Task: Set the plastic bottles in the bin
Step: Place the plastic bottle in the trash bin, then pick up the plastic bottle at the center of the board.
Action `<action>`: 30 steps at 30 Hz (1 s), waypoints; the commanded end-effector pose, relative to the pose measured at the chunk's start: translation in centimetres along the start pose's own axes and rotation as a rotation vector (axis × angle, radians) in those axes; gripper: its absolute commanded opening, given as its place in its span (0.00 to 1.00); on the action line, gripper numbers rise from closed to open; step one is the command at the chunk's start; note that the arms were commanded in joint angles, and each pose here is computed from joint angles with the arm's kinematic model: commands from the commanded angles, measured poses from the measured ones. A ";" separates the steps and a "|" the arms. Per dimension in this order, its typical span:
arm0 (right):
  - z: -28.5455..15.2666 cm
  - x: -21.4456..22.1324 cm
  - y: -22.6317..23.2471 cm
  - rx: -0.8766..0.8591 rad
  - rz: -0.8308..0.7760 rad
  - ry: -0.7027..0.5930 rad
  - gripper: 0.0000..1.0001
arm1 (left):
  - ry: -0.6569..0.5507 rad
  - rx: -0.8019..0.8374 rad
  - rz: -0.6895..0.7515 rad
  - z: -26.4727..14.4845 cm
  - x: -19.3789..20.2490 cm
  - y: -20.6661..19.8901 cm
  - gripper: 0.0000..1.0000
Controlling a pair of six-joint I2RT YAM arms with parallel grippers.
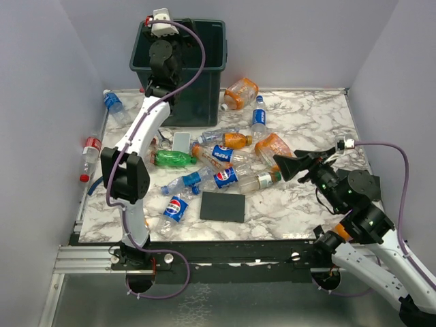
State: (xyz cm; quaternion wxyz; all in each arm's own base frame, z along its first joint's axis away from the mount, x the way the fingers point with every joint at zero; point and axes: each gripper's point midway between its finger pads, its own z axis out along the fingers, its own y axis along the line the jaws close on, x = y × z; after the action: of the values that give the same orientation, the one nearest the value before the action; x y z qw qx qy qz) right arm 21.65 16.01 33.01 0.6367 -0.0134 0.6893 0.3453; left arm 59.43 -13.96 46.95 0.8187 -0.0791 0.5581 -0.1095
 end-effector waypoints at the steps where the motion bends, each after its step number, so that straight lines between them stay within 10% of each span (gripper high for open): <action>1: 0.2 0.1 -1.4 0.069 -0.012 -0.016 1.00 | -0.097 0.066 -0.050 -2.2 -7.4 -2.8 0.99; 13: -0.5 2.9 -10.4 0.588 0.022 0.021 1.00 | 0.159 0.365 0.006 -18.3 -2.4 -14.9 0.99; 30: 1.1 13.0 -19.7 0.754 0.320 0.209 1.00 | 0.604 0.406 0.061 -34.1 10.9 -9.2 0.99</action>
State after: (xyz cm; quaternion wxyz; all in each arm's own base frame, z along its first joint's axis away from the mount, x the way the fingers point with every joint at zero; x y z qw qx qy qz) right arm 27.56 6.46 14.52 0.4919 0.2567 0.8271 0.0895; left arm 31.46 -27.08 27.63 0.6218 0.1519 0.7381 -0.2133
